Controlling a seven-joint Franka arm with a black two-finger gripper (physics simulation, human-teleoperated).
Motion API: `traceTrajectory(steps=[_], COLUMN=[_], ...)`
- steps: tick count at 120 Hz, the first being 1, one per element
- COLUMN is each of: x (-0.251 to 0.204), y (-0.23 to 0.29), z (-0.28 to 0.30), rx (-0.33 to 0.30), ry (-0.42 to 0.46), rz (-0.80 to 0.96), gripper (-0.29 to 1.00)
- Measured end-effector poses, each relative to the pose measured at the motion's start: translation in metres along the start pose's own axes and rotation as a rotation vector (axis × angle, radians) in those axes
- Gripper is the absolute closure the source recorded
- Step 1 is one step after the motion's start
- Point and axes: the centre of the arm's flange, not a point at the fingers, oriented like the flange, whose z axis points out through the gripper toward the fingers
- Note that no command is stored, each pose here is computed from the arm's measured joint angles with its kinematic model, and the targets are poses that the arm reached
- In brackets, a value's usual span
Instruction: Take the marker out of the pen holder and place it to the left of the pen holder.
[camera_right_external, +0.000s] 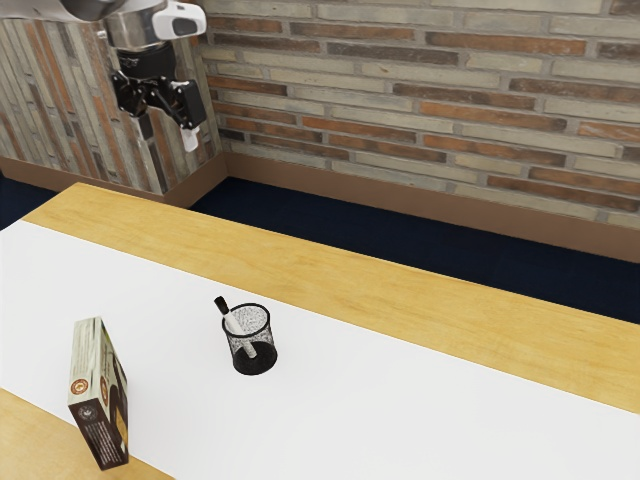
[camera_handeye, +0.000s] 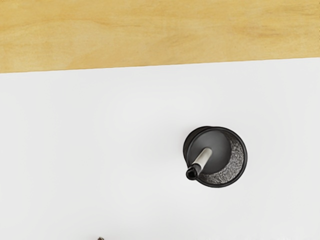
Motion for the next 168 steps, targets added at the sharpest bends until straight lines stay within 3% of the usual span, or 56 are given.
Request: traceTrajectory(steps=[24,39,59,84,98,145,168], x=[0.003,0.026,0.12,0.161,0.158,0.108,0.089], y=[-0.004,-0.022,0.019,0.042,0.028,-0.009,-0.007], z=[0.003,0.017,0.142,0.253,0.279,0.337,0.338], rx=[-0.009,-0.067,-0.006,0.024,0.01,-0.14,-0.221], ry=[-0.005,0.008,-0.069,-0.107,-0.169,-0.482,-0.549], rz=[0.008,-0.019,0.076,0.146,0.139,0.075,0.065], gripper=[0.0,0.0,0.0,0.0,0.0,0.0,0.0])
